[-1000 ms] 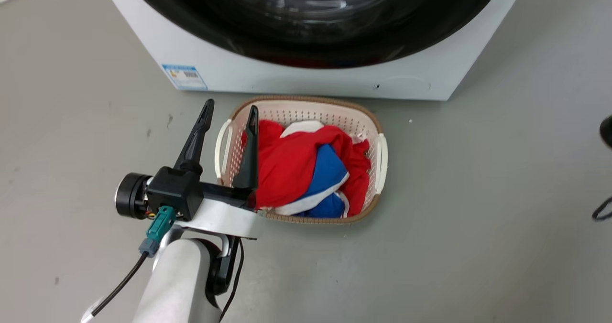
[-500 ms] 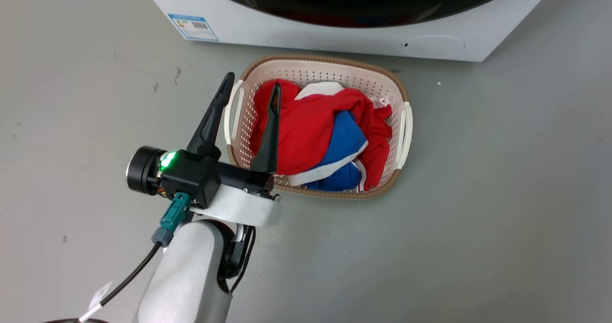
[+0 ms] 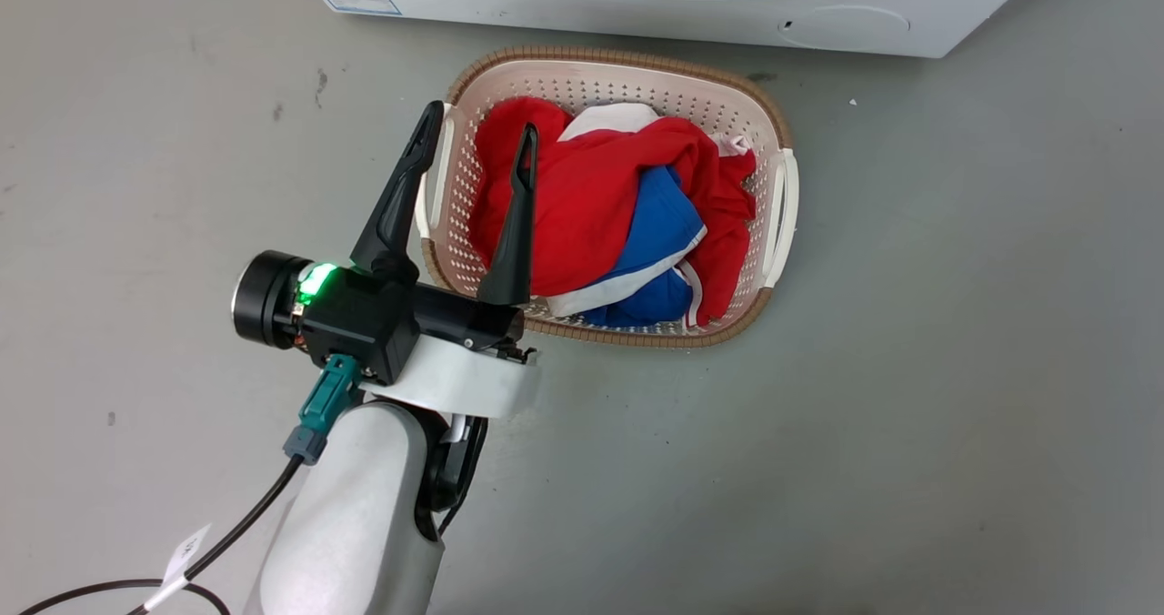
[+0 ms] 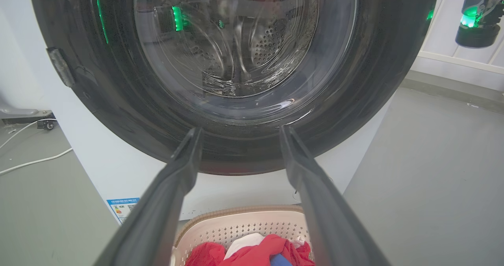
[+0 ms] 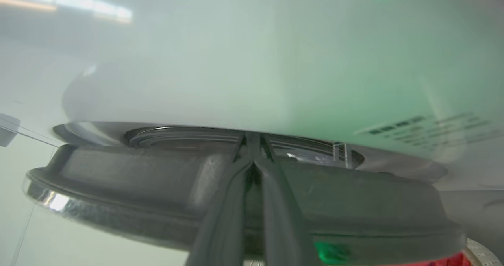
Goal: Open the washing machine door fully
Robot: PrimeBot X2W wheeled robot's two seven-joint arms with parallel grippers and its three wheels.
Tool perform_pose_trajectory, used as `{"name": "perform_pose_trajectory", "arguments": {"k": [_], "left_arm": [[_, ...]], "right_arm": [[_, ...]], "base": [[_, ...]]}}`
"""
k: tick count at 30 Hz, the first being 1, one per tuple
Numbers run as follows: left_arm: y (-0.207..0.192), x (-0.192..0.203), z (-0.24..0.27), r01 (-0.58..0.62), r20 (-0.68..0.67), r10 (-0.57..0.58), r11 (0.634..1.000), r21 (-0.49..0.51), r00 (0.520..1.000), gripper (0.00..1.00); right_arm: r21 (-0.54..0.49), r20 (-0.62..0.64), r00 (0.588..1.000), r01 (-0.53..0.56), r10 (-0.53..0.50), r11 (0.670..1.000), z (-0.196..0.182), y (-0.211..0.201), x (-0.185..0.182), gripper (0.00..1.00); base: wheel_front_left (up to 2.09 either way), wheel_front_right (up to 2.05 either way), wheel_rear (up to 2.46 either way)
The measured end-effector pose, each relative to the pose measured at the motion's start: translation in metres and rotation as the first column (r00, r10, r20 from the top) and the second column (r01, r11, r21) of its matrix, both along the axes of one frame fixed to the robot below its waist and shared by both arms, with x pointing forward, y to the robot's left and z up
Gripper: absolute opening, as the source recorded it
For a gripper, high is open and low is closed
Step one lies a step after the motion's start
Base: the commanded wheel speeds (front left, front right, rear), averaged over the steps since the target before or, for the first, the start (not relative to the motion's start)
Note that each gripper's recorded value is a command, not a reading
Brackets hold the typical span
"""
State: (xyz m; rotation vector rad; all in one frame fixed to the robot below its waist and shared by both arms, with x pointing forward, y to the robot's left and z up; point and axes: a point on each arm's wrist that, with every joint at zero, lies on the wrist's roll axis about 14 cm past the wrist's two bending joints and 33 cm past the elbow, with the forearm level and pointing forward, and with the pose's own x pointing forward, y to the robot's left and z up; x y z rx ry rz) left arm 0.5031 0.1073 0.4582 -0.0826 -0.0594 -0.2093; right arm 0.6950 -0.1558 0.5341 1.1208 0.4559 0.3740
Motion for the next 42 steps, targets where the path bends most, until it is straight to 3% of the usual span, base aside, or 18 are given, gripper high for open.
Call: {"name": "perform_pose_trajectory", "arguments": {"k": [11,17,27,42], "left_arm": [[-0.003,0.003,0.002,0.005,0.01,-0.005,1.0,-0.001,1.0,1.0],[-0.003,0.0,0.011,0.008,0.021,-0.008,1.0,0.001,1.0,1.0],[0.004,-0.027,0.03,-0.01,0.027,0.01,1.0,-0.004,1.0,1.0],[0.021,-0.084,0.051,-0.052,0.031,0.053,0.998,-0.018,0.998,1.0]], "right_arm": [[-0.044,-0.062,0.988,-0.147,0.144,0.988,-0.011,0.012,-0.023,0.0],[-0.044,-0.126,0.966,-0.232,0.225,0.972,-0.028,0.028,-0.054,0.0],[-0.022,-0.145,0.942,-0.309,0.303,0.951,-0.021,0.043,-0.11,0.0],[-0.019,-0.104,0.871,-0.485,0.481,0.874,-0.009,0.103,-0.205,0.0]], "base": [[0.0,0.0,0.0],[0.0,0.0,0.0],[0.0,0.0,0.0],[0.0,0.0,0.0]]}}
